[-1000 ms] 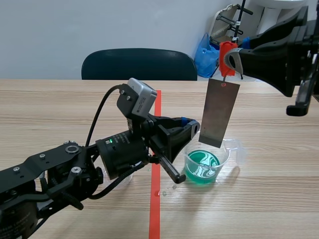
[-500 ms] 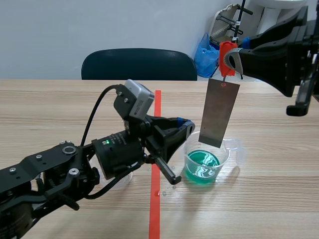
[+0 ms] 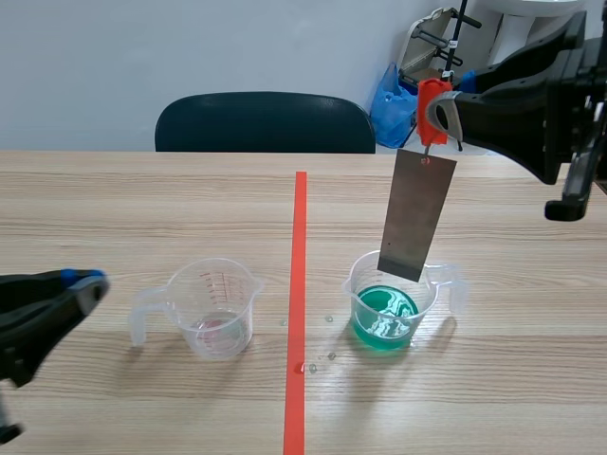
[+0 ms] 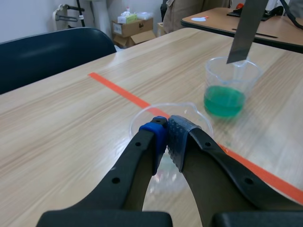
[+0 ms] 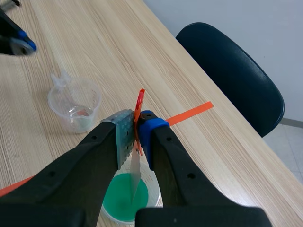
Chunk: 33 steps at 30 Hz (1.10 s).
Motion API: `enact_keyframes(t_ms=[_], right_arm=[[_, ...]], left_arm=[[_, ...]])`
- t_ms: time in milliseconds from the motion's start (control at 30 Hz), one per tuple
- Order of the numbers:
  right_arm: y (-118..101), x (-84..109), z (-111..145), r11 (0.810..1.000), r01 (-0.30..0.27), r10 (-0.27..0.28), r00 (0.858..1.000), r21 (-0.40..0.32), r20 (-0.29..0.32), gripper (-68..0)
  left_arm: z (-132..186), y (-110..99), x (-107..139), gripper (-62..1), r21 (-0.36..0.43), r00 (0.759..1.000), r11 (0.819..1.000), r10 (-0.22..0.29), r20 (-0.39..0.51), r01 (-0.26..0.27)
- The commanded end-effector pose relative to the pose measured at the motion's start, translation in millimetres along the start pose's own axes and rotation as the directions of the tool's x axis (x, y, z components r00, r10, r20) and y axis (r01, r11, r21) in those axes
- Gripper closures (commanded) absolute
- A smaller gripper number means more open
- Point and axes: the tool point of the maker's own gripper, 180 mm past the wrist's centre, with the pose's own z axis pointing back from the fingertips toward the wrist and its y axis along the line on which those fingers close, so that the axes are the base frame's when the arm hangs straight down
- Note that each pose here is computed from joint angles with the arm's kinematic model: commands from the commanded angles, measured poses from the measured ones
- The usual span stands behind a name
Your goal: Do the redox reaction experiment
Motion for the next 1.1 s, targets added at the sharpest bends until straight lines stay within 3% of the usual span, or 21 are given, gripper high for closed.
enact_keyframes(t_ms=[0, 233, 433, 533, 667, 833, 967, 1067], right_arm=[[-4, 13.2, 2, 1.000, -0.028, 0.028, 0.999, -0.006, 0.029, -0.8], [-4, 13.1, 2, 1.000, -0.028, 0.028, 0.999, -0.006, 0.029, -0.8], [-4, 12.9, 2, 1.000, -0.028, 0.028, 0.999, -0.006, 0.028, -0.8], [-4, 12.5, 2, 1.000, -0.028, 0.028, 0.999, -0.006, 0.026, -0.8], [-4, 12.4, 2, 1.000, -0.028, 0.028, 0.999, -0.006, 0.025, -0.8], [-4, 12.4, 2, 1.000, -0.028, 0.028, 0.999, -0.006, 0.025, -0.8], [-4, 12.4, 2, 1.000, -0.028, 0.028, 0.999, -0.006, 0.025, -0.8], [-4, 12.4, 2, 1.000, -0.028, 0.028, 0.999, -0.006, 0.025, -0.8]], left_arm=[[17, -2, 3, -2.7, 0.013, 1.000, 1.000, 0.015, 0.004, -0.015], [97, 16, 17, -2.7, 0.146, 0.999, 0.989, -0.012, -0.049, 0.019], [149, 11, 37, -4.5, 0.208, 0.996, 0.975, -0.065, -0.067, 0.077], [167, -2, 44, -14.5, 0.187, 0.992, 0.976, -0.097, -0.080, 0.111], [185, -16, 46, -35.7, 0.189, 0.985, 0.971, -0.123, -0.118, 0.143], [197, -13, 52, -61.2, 0.270, 0.969, 0.933, -0.209, -0.132, 0.238], [203, -14, 51, -62.3, 0.314, 0.947, 0.895, -0.277, -0.164, 0.317], [205, -13, 50, -62.3, 0.329, 0.945, 0.889, -0.274, -0.177, 0.320]])
